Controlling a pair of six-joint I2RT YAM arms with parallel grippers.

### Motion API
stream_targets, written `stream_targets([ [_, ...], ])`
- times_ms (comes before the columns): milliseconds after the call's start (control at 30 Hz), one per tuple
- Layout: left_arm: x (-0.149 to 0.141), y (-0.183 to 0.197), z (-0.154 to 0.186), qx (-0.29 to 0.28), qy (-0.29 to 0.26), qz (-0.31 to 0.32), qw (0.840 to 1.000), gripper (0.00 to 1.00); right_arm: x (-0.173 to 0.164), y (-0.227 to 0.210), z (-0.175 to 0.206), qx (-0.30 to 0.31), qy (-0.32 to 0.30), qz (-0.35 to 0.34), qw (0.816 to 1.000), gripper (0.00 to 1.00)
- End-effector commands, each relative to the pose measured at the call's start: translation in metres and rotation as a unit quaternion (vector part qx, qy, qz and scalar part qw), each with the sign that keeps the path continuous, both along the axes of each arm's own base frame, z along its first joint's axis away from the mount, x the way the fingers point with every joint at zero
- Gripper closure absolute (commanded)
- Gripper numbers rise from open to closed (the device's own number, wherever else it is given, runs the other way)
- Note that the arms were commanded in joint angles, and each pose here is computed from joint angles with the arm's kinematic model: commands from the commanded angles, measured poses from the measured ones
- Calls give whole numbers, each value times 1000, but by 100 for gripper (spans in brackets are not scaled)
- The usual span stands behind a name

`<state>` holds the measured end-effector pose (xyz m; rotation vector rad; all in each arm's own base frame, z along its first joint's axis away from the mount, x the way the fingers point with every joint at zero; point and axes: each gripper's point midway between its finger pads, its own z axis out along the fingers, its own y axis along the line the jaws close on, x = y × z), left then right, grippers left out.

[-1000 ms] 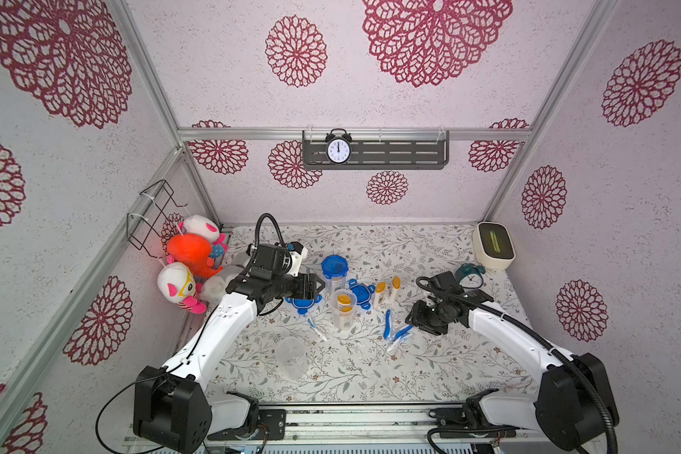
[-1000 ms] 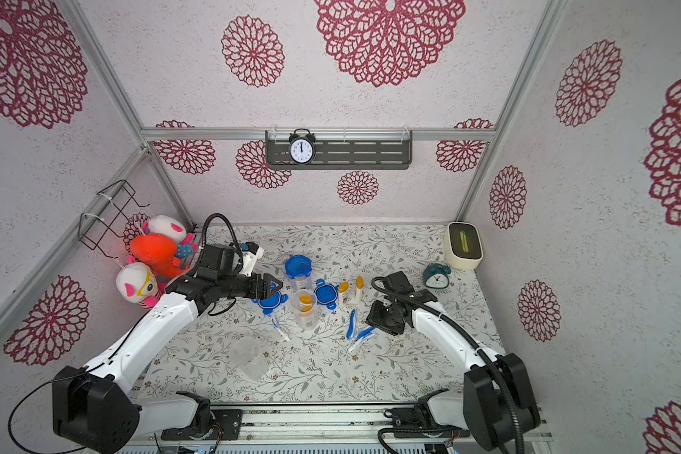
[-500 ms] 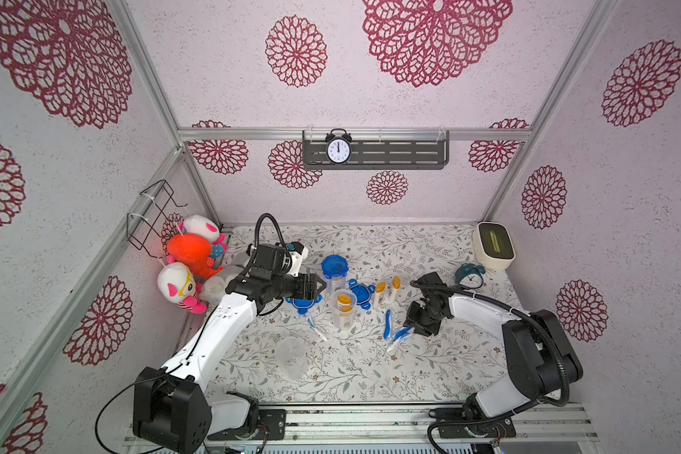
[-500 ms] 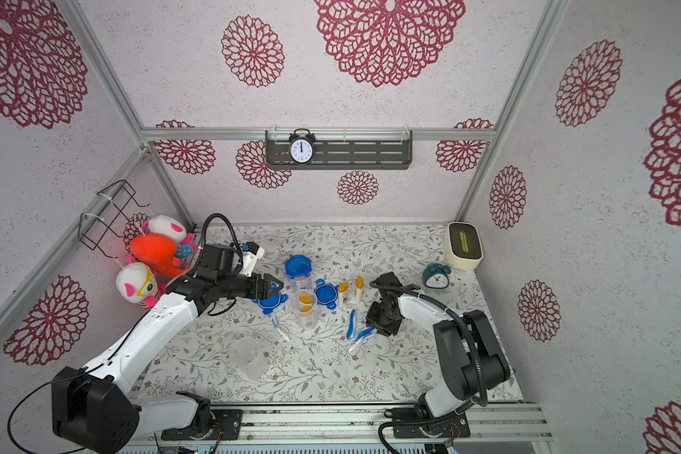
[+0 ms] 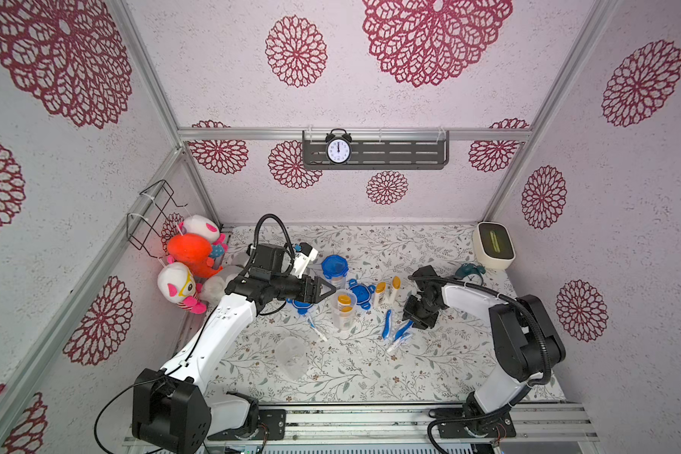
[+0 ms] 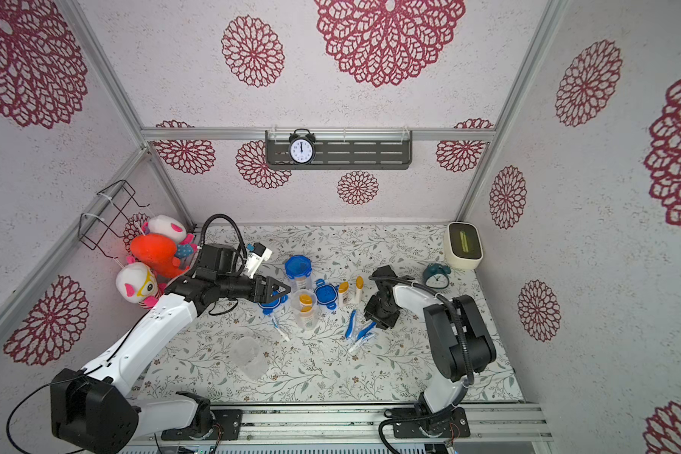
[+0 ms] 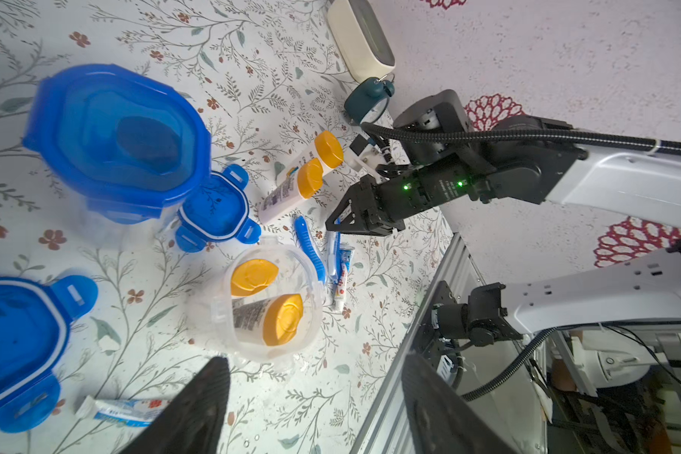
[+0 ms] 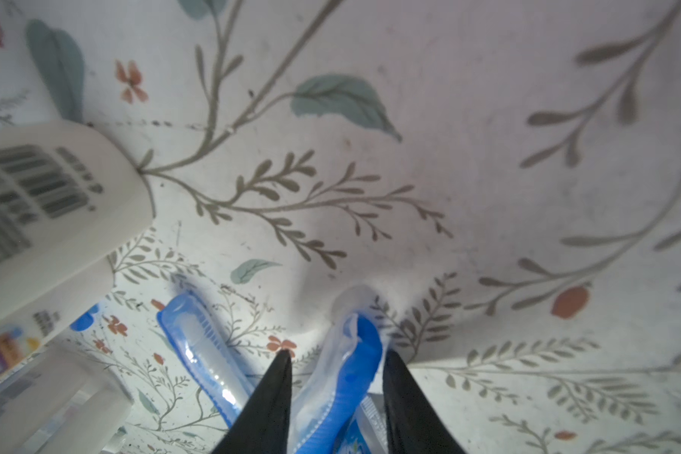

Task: Pack away toiletry kits
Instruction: Pick up the toiletry item from the center of the board.

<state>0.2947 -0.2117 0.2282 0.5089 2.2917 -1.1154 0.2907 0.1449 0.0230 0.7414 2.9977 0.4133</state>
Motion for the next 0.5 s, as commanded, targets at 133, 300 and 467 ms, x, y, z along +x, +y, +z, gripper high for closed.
stream_targets([
  [133,-1,-2,7,-4,-18,-14,1000,27,-5,-10,0,-30,23,-1,999,70],
  [300,1,0,6,1,-19,-9,1000,27,-2,-14,3,-33,16,-3,999,78],
  [467,1,2,3,10,-19,-4,1000,27,7,-35,20,-50,-21,-19,998,80],
])
